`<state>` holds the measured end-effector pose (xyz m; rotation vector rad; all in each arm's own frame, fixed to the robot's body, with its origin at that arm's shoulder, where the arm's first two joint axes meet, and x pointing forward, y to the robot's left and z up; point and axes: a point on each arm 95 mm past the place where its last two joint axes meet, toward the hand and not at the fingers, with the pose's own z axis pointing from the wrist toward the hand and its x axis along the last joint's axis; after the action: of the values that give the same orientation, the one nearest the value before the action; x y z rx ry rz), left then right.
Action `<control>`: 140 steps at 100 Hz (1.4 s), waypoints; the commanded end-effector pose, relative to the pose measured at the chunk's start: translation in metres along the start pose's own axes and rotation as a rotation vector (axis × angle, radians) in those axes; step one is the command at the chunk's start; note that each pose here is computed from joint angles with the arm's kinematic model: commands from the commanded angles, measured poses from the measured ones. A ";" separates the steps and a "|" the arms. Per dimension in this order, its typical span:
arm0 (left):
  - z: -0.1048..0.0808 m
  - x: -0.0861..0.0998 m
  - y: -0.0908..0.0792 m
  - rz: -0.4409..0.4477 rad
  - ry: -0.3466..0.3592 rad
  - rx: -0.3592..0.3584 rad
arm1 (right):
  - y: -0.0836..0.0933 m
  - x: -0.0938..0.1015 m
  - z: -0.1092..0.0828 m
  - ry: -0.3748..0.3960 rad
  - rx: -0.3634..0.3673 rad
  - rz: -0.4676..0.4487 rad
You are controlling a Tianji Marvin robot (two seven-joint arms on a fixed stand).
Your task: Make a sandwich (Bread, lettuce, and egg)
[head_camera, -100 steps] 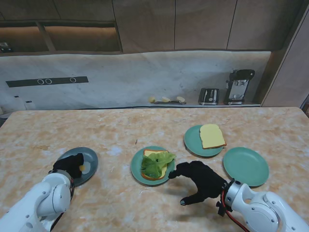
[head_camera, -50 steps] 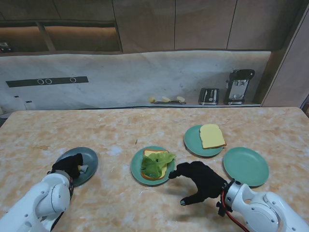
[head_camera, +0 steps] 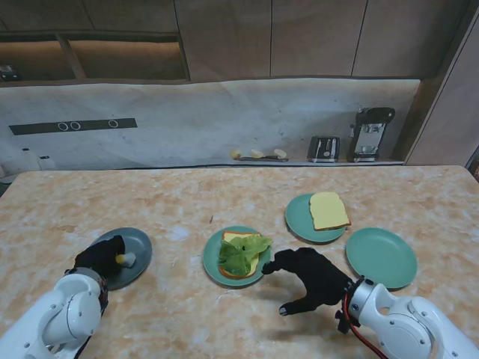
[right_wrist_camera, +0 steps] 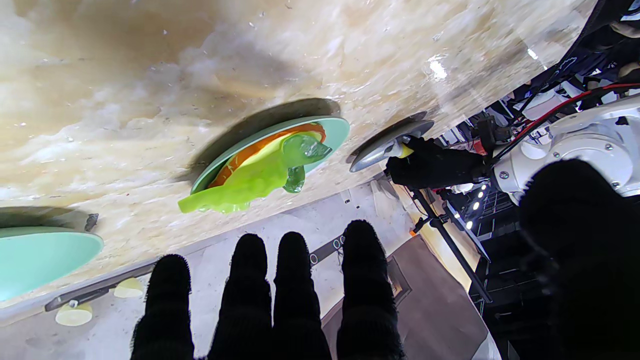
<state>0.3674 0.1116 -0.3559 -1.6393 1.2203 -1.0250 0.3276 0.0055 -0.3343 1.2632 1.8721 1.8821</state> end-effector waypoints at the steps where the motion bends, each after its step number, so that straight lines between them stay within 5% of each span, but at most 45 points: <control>1: -0.002 0.003 -0.002 -0.007 0.012 -0.005 | -0.004 0.003 0.000 -0.001 0.011 0.012; 43: -0.016 0.023 -0.030 -0.058 0.126 0.066 | -0.007 0.003 0.000 -0.017 -0.002 0.019; 90: -0.010 0.097 -0.050 -0.173 0.404 -0.059 | -0.008 -0.005 -0.011 -0.077 -0.024 -0.008; 140: 0.003 0.170 -0.051 -0.234 0.605 -0.182 | -0.005 -0.007 -0.020 -0.095 -0.043 -0.021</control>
<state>0.4176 -0.0342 -0.2895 -1.7003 1.5496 -1.6592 0.3220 -0.0159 -0.3344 1.2770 1.7661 1.8097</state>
